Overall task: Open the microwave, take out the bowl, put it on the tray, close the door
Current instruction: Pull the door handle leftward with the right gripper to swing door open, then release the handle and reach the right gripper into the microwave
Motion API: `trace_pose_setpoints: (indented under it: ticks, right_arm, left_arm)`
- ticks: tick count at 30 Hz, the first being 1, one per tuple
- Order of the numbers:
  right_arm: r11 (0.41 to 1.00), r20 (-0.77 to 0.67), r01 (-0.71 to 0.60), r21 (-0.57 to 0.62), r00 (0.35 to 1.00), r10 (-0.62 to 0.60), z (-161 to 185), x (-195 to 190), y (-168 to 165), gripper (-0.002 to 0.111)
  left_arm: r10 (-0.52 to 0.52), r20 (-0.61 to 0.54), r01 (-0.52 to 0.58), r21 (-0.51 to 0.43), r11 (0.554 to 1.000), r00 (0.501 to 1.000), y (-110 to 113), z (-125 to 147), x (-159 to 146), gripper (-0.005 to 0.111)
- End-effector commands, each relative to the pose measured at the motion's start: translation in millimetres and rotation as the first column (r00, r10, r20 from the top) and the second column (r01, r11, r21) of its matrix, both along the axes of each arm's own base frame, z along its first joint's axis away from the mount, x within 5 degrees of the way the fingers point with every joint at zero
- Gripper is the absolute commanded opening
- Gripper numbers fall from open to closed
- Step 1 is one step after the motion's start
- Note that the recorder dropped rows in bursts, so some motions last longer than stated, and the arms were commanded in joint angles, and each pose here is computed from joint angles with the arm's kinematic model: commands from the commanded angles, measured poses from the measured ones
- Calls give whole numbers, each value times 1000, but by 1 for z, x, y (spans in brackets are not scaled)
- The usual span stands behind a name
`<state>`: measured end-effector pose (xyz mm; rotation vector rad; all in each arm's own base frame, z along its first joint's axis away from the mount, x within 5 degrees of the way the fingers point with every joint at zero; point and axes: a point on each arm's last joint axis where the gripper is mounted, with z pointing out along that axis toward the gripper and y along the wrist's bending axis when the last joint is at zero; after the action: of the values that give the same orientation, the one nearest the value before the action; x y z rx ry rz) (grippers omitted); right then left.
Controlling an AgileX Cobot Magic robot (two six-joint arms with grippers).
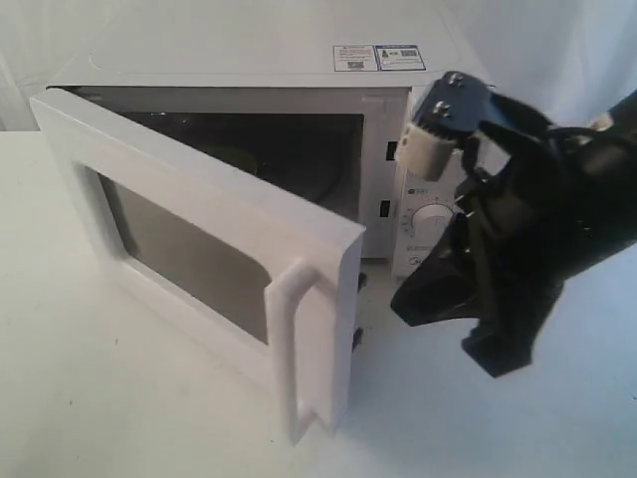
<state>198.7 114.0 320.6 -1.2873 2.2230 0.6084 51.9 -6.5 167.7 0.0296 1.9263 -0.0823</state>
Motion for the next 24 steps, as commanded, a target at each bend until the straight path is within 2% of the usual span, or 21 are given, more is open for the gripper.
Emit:
trace_pose_setpoints:
  ticks: [1,5,14,19,24]
  right_arm:
    - [998,170,42,38,984,-48,28,-19,-10,0]
    - [982,253,131,136,954,-162,39,-12,-9,0]
    - [960,149,153,233,970,-191,6,36,14,0]
    - [956,108,64,287,989,-99,-25,62,32,0]
    - [938,91,-75,339,995,47,-40,66,53,0]
  left_arm:
    - [-6,-1,6,-5,1000,1000,0,-1,0,0]
    - [-6,-1,6,-5,1000,1000,0,-1,0,0]
    - [-6,-1,6,-5,1000,1000,0,-1,0,0]
    - [-6,-1,6,-5,1000,1000,0,-1,0,0]
    - [-6,-1,6,-5,1000,1000,0,-1,0,0]
